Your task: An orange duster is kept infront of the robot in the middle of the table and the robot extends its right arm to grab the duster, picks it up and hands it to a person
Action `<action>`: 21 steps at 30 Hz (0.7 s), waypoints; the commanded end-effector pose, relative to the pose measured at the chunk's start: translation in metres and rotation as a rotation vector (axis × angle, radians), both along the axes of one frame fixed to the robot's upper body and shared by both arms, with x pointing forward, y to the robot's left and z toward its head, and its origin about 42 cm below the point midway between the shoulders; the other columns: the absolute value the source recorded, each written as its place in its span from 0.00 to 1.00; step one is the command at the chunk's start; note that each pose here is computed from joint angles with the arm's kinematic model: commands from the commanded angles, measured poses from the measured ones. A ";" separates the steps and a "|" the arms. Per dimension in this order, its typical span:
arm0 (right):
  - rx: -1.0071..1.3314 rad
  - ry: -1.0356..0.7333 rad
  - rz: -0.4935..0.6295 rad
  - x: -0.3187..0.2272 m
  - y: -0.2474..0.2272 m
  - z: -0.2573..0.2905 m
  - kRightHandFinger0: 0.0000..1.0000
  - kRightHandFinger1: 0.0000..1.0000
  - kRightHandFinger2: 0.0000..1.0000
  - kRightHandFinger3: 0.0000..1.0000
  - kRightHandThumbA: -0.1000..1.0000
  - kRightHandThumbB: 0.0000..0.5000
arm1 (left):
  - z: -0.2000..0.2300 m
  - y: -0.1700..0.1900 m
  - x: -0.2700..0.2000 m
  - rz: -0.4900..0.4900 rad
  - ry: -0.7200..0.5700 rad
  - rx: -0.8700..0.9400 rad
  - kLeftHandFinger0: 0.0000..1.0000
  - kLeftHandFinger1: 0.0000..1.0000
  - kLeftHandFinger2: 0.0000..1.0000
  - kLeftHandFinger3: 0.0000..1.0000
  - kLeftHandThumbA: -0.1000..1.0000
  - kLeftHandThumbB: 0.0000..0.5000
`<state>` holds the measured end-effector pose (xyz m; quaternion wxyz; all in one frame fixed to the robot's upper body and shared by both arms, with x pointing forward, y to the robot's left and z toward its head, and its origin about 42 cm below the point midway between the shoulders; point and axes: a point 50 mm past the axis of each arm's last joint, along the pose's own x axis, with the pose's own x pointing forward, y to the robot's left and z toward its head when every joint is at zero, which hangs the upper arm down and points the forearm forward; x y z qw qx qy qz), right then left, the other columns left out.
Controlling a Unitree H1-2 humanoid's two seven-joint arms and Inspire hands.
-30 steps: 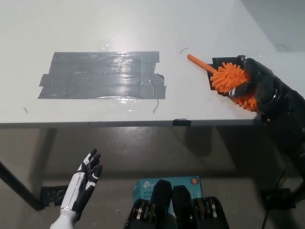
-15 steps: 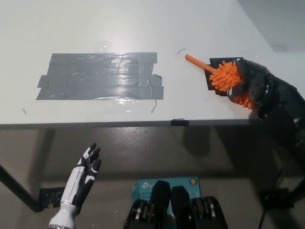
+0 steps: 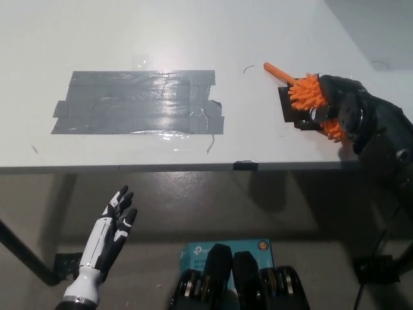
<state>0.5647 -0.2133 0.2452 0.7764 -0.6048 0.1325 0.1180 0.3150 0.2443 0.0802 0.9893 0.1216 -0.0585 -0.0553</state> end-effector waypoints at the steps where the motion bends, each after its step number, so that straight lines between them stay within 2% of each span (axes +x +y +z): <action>1: 0.102 0.078 -0.006 -0.009 -0.007 -0.027 0.24 0.45 0.50 0.80 0.00 0.23 | 0.013 0.005 0.007 -0.004 -0.042 -0.010 0.90 0.98 1.00 1.00 0.85 0.11; 4: 0.140 0.074 -0.013 -0.008 -0.009 -0.020 0.26 0.49 0.55 0.84 0.00 0.19 | 0.012 0.005 0.009 -0.004 -0.043 -0.015 0.89 0.97 1.00 1.00 0.85 0.14; 6: 0.182 0.065 0.000 -0.008 -0.010 -0.016 0.17 0.43 0.48 0.63 0.00 0.19 | 0.012 0.005 0.010 -0.004 -0.042 -0.014 0.87 0.96 1.00 1.00 0.86 0.13; 7: 0.210 0.060 0.007 -0.008 -0.010 -0.015 0.10 0.34 0.35 0.42 0.00 0.19 | 0.012 0.005 0.010 -0.005 -0.043 -0.014 0.86 0.94 1.00 1.00 0.85 0.12; 8: 0.250 0.050 0.013 -0.009 -0.011 -0.014 0.08 0.37 0.37 0.40 0.00 0.24 | 0.012 0.005 0.010 -0.006 -0.043 -0.015 0.85 0.94 1.00 1.00 0.85 0.12; 9: 0.298 0.037 0.015 -0.009 -0.013 -0.012 0.02 0.30 0.28 0.28 0.00 0.35 | 0.012 0.004 0.010 -0.007 -0.044 -0.015 0.84 0.93 1.00 1.00 0.85 0.11; 10: 0.387 0.009 0.016 -0.009 -0.015 -0.007 0.01 0.36 0.32 0.30 0.00 0.38 | 0.012 0.004 0.010 -0.005 -0.043 -0.013 0.83 0.93 1.00 1.00 0.86 0.13; 11: 0.428 -0.007 0.015 -0.009 -0.015 -0.005 0.11 0.50 0.44 0.34 0.00 0.41 | 0.013 0.005 0.010 -0.005 -0.043 -0.011 0.83 0.92 1.00 1.00 0.86 0.13; 12: 0.500 -0.022 0.013 -0.009 -0.015 0.000 0.16 0.56 0.61 0.56 0.00 0.42 | 0.012 0.005 0.010 -0.006 -0.043 -0.009 0.83 0.92 0.99 1.00 0.86 0.14; 13: 0.532 -0.022 0.013 -0.009 -0.016 0.001 0.16 0.56 0.61 0.56 0.00 0.42 | 0.012 0.005 0.010 -0.006 -0.042 -0.008 0.83 0.92 0.99 1.00 0.86 0.14; 14: 0.579 -0.026 0.015 -0.010 -0.015 0.005 0.16 0.60 0.75 0.73 0.00 0.42 | 0.012 0.006 0.011 -0.007 -0.043 -0.005 0.82 0.91 0.98 1.00 0.87 0.15; 16: 0.651 -0.042 0.025 -0.011 -0.014 0.013 0.16 0.64 0.87 0.87 0.00 0.40 | 0.012 0.006 0.012 -0.010 -0.047 0.001 0.82 0.91 0.97 1.00 0.88 0.14; 18: 0.763 -0.054 0.014 -0.013 -0.013 0.020 0.13 0.65 0.95 0.95 0.00 0.41 | 0.012 0.006 0.012 -0.011 -0.050 -0.003 0.80 0.89 0.95 1.00 0.88 0.12; 21: 0.897 -0.071 -0.014 -0.015 -0.012 0.029 0.08 0.61 0.94 0.98 0.00 0.41 | 0.012 0.005 0.012 -0.012 -0.051 -0.009 0.80 0.89 0.95 1.00 0.87 0.12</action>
